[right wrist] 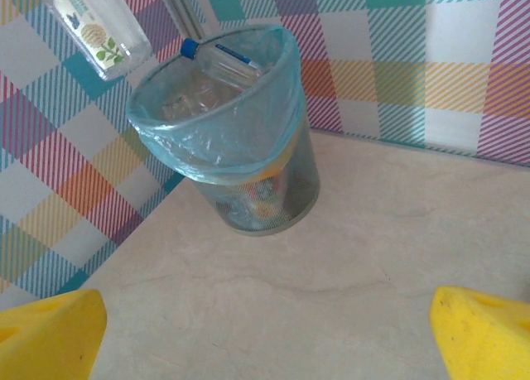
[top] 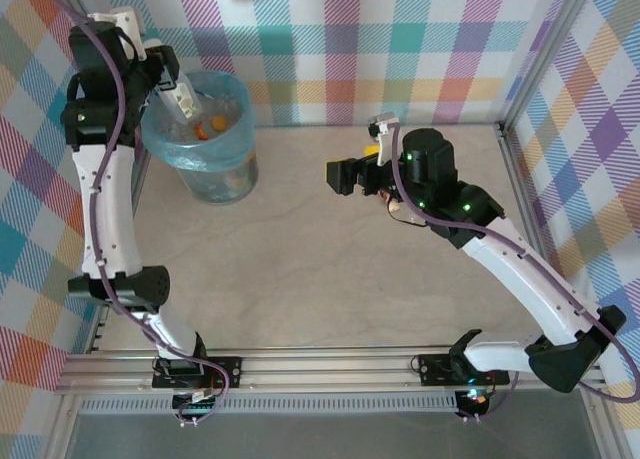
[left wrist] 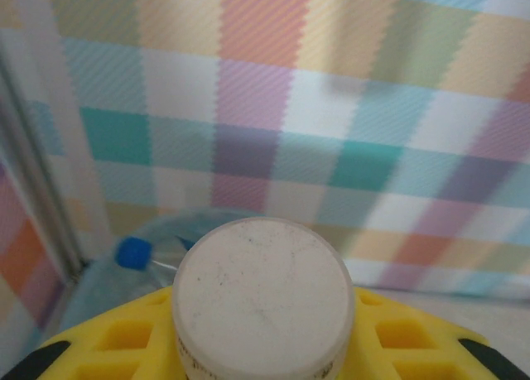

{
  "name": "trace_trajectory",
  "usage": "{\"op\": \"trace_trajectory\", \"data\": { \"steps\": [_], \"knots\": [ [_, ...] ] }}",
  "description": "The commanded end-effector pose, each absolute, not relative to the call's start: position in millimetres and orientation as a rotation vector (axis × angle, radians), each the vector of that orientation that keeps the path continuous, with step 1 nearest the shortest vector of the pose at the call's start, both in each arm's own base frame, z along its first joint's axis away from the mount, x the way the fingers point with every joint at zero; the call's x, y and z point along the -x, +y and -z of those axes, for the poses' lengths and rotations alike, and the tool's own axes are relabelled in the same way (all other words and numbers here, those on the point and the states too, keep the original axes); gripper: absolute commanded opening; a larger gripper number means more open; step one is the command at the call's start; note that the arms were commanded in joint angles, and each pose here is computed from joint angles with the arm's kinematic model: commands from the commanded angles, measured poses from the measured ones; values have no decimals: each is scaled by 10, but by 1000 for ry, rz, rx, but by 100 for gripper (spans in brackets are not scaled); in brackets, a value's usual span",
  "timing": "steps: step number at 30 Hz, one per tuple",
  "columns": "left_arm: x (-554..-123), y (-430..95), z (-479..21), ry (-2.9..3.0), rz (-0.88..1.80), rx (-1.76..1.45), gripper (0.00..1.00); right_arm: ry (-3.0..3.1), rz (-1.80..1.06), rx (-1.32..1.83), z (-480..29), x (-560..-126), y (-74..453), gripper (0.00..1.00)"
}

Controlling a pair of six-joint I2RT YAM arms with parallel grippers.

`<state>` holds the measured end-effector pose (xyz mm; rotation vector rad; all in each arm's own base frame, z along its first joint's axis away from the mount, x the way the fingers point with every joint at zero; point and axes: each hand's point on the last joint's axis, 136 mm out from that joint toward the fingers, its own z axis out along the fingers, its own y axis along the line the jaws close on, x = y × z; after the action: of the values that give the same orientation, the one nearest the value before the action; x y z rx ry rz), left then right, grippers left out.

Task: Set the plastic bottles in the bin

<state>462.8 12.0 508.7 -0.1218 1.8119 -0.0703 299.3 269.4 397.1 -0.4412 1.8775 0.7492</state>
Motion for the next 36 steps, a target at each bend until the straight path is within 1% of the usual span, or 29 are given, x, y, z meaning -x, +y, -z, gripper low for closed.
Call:
{"op": "trace_trajectory", "data": {
  "steps": [1,4,8,14,16,20,23,25,26,27,28,29,30,31,32,34,36],
  "knots": [
    [-4960,335,-5014,1790,-105,92,0,1838,-711,448,-4020,-3000,2654,100],
    [-5186,324,-4814,1823,-128,43,0,1851,-697,447,-3964,-3012,2643,100],
    [-5329,342,-4551,1887,-175,-2,0,1870,-692,448,-3899,-3006,2635,100],
    [-5422,254,-4119,2005,-220,-127,0,1888,-690,449,-3835,-3010,2642,100],
    [-5426,197,-4015,2030,-243,-171,2,1887,-695,449,-3835,-3015,2656,100],
    [-5435,155,-3894,2057,-419,-274,0,1896,-704,452,-3823,-3009,2668,100],
    [-5431,107,-3822,2069,-482,-346,0,1909,-700,451,-3788,-3002,2659,100],
    [-5430,100,-3799,2076,-484,-348,4,1918,-691,447,-3763,-3000,2642,100],
    [-5419,85,-3795,2081,-469,-351,8,1922,-688,443,-3750,-3000,2634,100],
    [-5408,62,-3802,2082,-449,-349,19,1925,-687,439,-3743,-2998,2624,100],
    [-5394,34,-3835,2077,-421,-339,44,1927,-687,437,-3735,-2998,2621,100],
    [-5379,10,-3873,2071,-399,-331,64,1926,-691,436,-3744,-2991,2624,100],
    [-5360,-21,-3930,2061,-370,-318,78,1928,-691,435,-3737,-2992,2621,100],
    [-5344,-31,-3999,2048,-349,-299,83,1928,-694,436,-3738,-2991,2628,100],
    [-5324,-43,-4071,2033,-330,-283,84,1926,-696,435,-3746,-2993,2629,100],
    [-5286,-68,-4199,2008,-297,-260,84,1926,-697,434,-3751,-2994,2633,100],
    [-5239,-93,-4312,1986,-262,-236,80,1924,-700,431,-3757,-2999,2636,99]
  ]
}}
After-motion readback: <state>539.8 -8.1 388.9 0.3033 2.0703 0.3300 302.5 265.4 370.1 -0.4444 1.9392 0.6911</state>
